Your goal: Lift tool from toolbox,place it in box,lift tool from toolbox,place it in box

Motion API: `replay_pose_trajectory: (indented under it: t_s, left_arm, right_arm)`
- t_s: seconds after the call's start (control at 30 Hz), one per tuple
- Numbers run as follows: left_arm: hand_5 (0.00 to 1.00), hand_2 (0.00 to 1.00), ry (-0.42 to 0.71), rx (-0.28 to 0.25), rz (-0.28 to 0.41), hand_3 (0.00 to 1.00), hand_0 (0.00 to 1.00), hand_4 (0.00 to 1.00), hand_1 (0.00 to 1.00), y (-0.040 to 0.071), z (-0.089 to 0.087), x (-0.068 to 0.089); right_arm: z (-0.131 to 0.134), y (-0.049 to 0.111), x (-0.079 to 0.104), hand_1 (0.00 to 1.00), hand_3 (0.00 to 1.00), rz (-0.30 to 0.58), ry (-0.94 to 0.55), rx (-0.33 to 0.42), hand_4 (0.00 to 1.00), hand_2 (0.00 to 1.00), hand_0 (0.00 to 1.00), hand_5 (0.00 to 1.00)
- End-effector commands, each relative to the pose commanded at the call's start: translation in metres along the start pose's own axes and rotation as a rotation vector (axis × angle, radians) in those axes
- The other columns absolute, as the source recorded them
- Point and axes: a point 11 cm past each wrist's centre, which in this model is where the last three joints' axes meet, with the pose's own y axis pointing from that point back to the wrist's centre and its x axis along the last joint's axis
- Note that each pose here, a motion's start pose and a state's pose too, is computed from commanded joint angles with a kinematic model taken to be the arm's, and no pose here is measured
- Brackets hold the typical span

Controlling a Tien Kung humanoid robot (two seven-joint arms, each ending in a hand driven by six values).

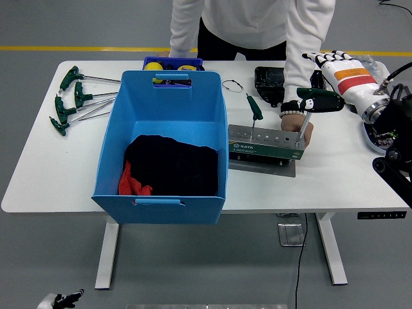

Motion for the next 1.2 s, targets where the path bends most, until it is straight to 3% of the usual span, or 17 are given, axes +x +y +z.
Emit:
replay_pose_trajectory:
  t_s: [0.03, 0.2, 0.23, 0.4, 0.43, 0.6, 0.63, 0.83, 0.87, 1.03, 1.07, 1.2]
  left_arm:
    - [0.639, 0.751, 0.0, 0.0, 0.001, 0.685, 0.765, 0.702, 0.783, 0.0, 0.0, 0.0]
    - [0.639, 0.751, 0.001, -0.004, 0.006, 0.685, 0.765, 0.702, 0.783, 0.0, 0.002, 0.002]
    - [0.638, 0.75, 0.001, -0.004, 0.007, 0.682, 0.763, 0.702, 0.782, 0.0, 0.002, 0.002]
    - [0.638, 0.75, 0.003, -0.005, 0.011, 0.682, 0.763, 0.702, 0.782, 0.0, 0.002, 0.003]
    - [0.637, 0.747, 0.004, -0.005, 0.011, 0.682, 0.761, 0.701, 0.775, 0.0, 0.002, 0.003]
    - [0.637, 0.747, 0.003, -0.003, 0.012, 0.682, 0.761, 0.701, 0.775, 0.0, 0.001, 0.003]
    - [0.636, 0.746, 0.003, -0.003, 0.011, 0.682, 0.76, 0.701, 0.775, 0.0, 0.001, 0.003]
    - [0.636, 0.746, 0.001, -0.003, 0.011, 0.682, 0.76, 0.701, 0.775, 0.0, 0.0, 0.002]
    - [0.634, 0.748, 0.001, -0.003, 0.011, 0.681, 0.76, 0.701, 0.776, 0.0, 0.001, 0.002]
    - [0.634, 0.748, 0.001, -0.004, 0.011, 0.681, 0.76, 0.701, 0.776, 0.0, 0.001, 0.002]
    - [0.633, 0.747, 0.001, -0.005, 0.012, 0.68, 0.76, 0.7, 0.775, 0.0, 0.001, 0.002]
    - [0.633, 0.747, 0.001, -0.008, 0.013, 0.68, 0.76, 0.7, 0.775, 0.0, 0.003, 0.003]
  right_arm:
    - [0.002, -0.002, -0.001, 0.655, 0.721, -0.014, 0.004, -0.01, 0.998, 0.618, 0.764, 0.778]
    - [0.01, -0.007, -0.007, 0.655, 0.721, -0.111, 0.029, -0.047, 0.998, 0.618, 0.764, 0.778]
    - [0.011, -0.007, -0.008, 0.577, 0.691, -0.124, 0.031, -0.051, 0.998, 0.548, 0.698, 0.783]
    - [0.013, -0.006, -0.014, 0.577, 0.691, -0.174, 0.034, -0.069, 0.998, 0.548, 0.698, 0.783]
    - [0.014, -0.006, -0.015, 0.468, 0.616, -0.186, 0.035, -0.074, 0.998, 0.45, 0.579, 0.792]
    - [0.013, -0.005, -0.018, 0.468, 0.616, -0.203, 0.035, -0.075, 0.998, 0.45, 0.579, 0.792]
    - [0.012, -0.005, -0.018, 0.374, 0.496, -0.203, 0.035, -0.075, 0.998, 0.363, 0.486, 0.803]
    - [0.01, -0.006, -0.019, 0.374, 0.496, -0.191, 0.03, -0.075, 0.998, 0.363, 0.486, 0.803]
    - [0.01, -0.006, -0.019, 0.299, 0.393, -0.188, 0.032, -0.077, 0.998, 0.297, 0.316, 0.807]
    - [0.01, -0.008, -0.018, 0.299, 0.393, -0.172, 0.04, -0.08, 0.998, 0.297, 0.316, 0.807]
    - [0.01, -0.008, -0.018, 0.259, 0.353, -0.171, 0.041, -0.081, 0.998, 0.27, 0.234, 0.811]
    - [0.012, -0.008, -0.019, 0.259, 0.353, -0.175, 0.044, -0.089, 0.998, 0.27, 0.234, 0.811]
